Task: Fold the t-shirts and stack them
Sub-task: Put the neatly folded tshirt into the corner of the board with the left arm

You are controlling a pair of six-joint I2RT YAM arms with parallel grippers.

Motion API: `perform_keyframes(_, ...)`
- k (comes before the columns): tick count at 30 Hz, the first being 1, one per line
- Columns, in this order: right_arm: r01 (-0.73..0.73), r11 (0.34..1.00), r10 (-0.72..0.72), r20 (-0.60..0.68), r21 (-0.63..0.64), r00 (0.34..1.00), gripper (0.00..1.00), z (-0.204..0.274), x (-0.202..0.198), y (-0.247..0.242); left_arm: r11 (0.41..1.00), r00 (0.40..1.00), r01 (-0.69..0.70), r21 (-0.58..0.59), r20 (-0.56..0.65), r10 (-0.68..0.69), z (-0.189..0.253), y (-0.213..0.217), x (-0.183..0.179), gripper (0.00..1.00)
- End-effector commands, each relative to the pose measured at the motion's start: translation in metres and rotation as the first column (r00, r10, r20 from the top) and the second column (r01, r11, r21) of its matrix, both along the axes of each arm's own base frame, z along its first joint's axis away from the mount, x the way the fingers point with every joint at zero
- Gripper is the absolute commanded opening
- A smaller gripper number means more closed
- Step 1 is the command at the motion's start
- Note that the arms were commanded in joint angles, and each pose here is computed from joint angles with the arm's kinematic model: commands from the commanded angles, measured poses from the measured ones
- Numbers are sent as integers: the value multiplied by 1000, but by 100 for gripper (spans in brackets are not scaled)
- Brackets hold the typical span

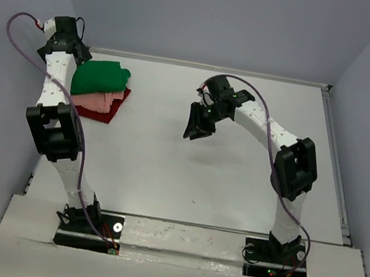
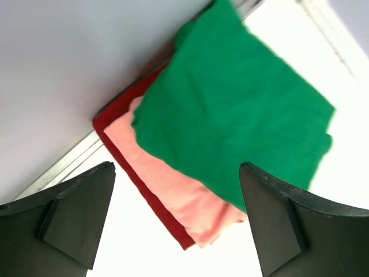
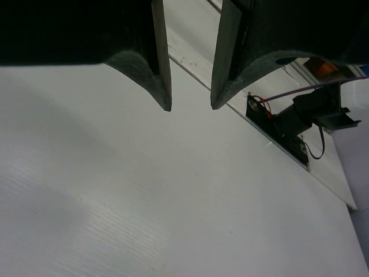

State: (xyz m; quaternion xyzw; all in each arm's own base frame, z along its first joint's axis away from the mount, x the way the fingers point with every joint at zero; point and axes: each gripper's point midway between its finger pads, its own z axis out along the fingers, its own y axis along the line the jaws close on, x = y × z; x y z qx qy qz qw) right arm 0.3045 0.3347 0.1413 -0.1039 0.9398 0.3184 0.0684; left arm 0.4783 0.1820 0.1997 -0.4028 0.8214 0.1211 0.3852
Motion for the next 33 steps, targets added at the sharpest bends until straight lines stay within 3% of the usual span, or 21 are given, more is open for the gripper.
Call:
perform_keyframes(1, -92, 990, 87, 48, 110, 995, 39, 22, 18, 31, 995, 986, 64, 78, 148, -75, 79, -43, -3, 99)
perform_keyframes(3, -88, 995, 86, 32, 52, 996, 38, 15, 24, 28, 986, 977, 145, 86, 145, -156, 83, -70, 3, 98)
perform_keyframes(7, -70, 997, 68, 112, 15, 991, 38, 29, 33, 21, 893, 889, 451, 19, 85, -450, 55, -160, 25, 91)
perform_keyframes(11, -42, 999, 44, 149, -20, 988, 38, 36, 24, 4, 836, 836, 549, 0, 2, -549, 20, -207, 31, 89)
perform_keyframes(21, 21, 999, -28, 177, 43, 984, 38, 60, -12, -19, 864, 852, 503, 15, -172, -494, -33, -208, 50, 88)
perform_keyframes(33, 39, 998, -47, 216, 41, 975, 38, 72, -27, -36, 891, 887, 404, 205, -327, -327, -48, -200, 46, 88)
